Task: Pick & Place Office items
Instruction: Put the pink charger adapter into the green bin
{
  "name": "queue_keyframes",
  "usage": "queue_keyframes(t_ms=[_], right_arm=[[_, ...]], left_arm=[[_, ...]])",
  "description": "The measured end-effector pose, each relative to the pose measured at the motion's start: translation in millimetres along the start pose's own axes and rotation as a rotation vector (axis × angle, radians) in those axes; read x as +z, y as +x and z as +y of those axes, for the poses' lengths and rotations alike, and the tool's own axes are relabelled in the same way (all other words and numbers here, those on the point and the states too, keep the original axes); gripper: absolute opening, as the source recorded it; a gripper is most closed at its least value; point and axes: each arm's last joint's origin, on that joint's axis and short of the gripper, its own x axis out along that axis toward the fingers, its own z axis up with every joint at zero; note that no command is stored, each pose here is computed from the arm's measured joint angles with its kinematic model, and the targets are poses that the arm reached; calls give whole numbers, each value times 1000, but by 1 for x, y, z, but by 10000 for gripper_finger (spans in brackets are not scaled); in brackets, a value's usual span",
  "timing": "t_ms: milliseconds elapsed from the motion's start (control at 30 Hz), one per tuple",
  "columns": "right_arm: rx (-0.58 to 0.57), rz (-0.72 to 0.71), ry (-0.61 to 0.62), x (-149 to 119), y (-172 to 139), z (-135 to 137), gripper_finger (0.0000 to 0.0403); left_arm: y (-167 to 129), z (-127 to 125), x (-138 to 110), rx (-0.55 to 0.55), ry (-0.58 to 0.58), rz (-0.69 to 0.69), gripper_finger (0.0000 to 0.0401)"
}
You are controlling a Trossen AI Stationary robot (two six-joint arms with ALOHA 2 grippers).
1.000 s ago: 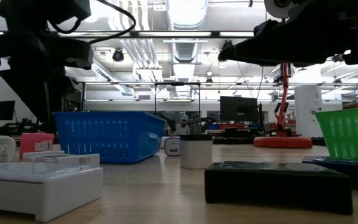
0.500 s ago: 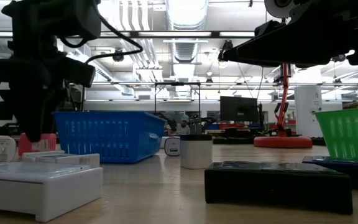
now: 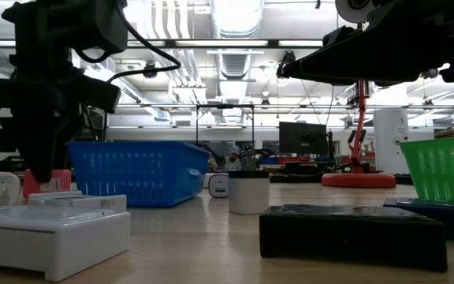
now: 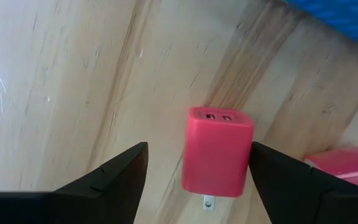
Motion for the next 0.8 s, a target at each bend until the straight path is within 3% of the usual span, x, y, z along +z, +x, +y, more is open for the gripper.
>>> queue_keyframes(t_ms=[200, 433, 800], right_arm=[[0, 0, 0, 0, 0, 0, 210], [0, 0, -1, 0, 0, 0, 210], [0, 0, -4, 0, 0, 0, 210]], left_arm=[[6, 3, -5, 16, 3, 21, 238], [7, 5, -5, 52, 44, -7, 146], [8, 2, -1, 130, 73, -132, 146]])
